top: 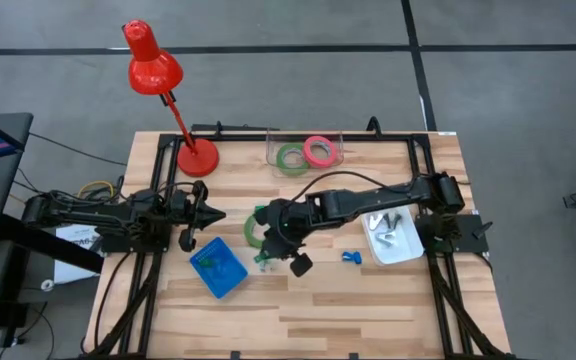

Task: Pick and place Stapler, Stapler remover, tape
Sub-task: Put the bottom green stapler into the blue bin

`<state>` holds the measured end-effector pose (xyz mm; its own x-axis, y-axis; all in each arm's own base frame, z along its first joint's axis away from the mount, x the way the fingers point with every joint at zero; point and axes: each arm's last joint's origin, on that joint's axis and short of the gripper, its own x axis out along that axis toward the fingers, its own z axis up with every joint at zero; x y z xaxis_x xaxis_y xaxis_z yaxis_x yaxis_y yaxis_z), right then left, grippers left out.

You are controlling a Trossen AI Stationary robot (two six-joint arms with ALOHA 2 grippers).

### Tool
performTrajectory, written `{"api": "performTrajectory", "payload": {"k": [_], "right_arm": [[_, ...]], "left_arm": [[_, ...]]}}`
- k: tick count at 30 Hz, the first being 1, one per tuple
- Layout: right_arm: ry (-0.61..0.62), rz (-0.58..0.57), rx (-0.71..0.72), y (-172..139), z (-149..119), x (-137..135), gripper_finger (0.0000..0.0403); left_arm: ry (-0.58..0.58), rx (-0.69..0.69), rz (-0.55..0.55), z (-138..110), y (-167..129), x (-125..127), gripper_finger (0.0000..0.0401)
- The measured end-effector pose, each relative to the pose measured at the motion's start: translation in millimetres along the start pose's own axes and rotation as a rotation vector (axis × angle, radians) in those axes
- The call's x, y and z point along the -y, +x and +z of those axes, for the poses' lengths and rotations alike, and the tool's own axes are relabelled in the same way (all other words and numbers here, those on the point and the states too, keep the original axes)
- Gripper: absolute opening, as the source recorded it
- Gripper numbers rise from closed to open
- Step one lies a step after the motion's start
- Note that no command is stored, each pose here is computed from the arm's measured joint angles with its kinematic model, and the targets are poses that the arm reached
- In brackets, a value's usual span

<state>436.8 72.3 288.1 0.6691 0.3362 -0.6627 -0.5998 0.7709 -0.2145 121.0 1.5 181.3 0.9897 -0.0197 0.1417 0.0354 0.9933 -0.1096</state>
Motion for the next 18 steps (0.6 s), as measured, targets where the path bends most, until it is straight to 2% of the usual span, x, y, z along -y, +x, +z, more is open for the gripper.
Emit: {"api": "performTrajectory", "payload": {"k": [8, 15, 18], "right_arm": [[0.006, -0.057, 0.135, -3, 20, 2, 0.0068], [-0.008, -0.078, 0.186, 1, 24, 3, 0.0068], [-0.003, -0.082, 0.199, 12, 22, 4, 0.0068]], "left_arm": [[0.000, 0.000, 0.000, 0, 0, 0, 0.0008], [0.000, 0.000, 0.000, 0, 0, 0, 0.0008], [0.000, 0.000, 0.000, 0, 0, 0, 0.0008]]}}
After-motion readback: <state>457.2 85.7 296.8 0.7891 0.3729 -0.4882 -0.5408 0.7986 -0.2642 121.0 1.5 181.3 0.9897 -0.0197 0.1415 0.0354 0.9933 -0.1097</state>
